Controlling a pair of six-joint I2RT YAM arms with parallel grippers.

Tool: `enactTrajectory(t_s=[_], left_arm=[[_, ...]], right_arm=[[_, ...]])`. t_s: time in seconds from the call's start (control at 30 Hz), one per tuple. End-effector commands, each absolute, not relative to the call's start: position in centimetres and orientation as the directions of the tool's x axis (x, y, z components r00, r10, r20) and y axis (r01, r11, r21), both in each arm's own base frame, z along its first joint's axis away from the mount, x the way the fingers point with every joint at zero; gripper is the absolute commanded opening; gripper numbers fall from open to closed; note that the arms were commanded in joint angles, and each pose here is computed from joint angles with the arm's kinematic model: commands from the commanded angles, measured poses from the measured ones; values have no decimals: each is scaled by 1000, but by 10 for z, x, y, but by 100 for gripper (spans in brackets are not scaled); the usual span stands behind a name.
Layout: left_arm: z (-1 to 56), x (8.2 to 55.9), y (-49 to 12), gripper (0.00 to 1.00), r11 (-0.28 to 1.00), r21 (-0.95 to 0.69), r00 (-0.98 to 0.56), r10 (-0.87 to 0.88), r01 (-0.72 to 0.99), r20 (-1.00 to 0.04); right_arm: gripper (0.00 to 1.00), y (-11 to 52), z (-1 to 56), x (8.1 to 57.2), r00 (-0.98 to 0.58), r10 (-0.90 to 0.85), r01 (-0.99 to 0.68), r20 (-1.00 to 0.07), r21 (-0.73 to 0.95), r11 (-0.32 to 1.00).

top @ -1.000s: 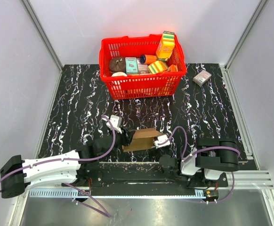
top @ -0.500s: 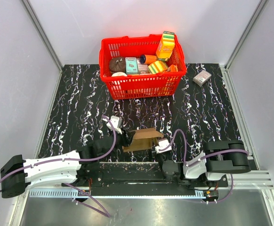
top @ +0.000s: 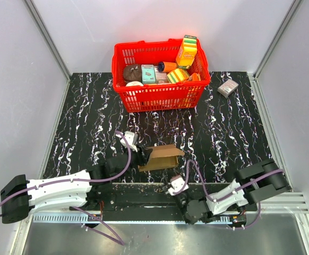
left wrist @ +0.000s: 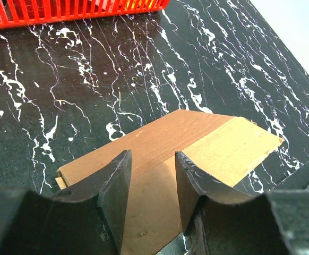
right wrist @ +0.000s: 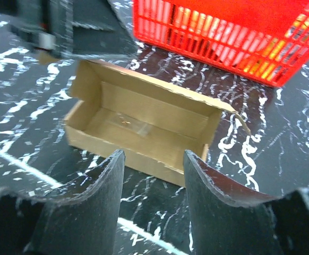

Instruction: Fold the paper box

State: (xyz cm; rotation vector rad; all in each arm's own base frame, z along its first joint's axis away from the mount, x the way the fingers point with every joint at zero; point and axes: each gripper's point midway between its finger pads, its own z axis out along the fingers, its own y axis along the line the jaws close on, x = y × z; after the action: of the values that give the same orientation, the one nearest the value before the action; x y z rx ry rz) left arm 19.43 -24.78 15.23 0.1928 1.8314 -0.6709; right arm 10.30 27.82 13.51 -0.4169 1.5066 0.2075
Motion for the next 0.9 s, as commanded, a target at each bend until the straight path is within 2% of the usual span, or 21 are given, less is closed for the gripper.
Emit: enactTrajectory(t_s=[0.0,0.27,0.4,0.6,0.87], left_arm=[[158,194,-254,43,803,-381,-366,-221,458,-904],[149,192,-253,43,805,-377,-382,-204,458,-901],[137,190,-252,42,810,-374,-401,-190,451,-896],[126,186,-254,42,804,-387,-431,-184,451,-884],[111,181,-254,40,804,-395,-468,-168,444,-867]], right_arm=[[54,255,174,88,-91,112,-233,-990,131,964],[56,250,249,85,-134,200,-299,-971,232,926],[56,225,275,99,-180,274,-247,-945,313,917],[56,201,281,116,-175,253,-194,-952,285,939],[55,206,281,118,-162,219,-175,-962,247,953]])
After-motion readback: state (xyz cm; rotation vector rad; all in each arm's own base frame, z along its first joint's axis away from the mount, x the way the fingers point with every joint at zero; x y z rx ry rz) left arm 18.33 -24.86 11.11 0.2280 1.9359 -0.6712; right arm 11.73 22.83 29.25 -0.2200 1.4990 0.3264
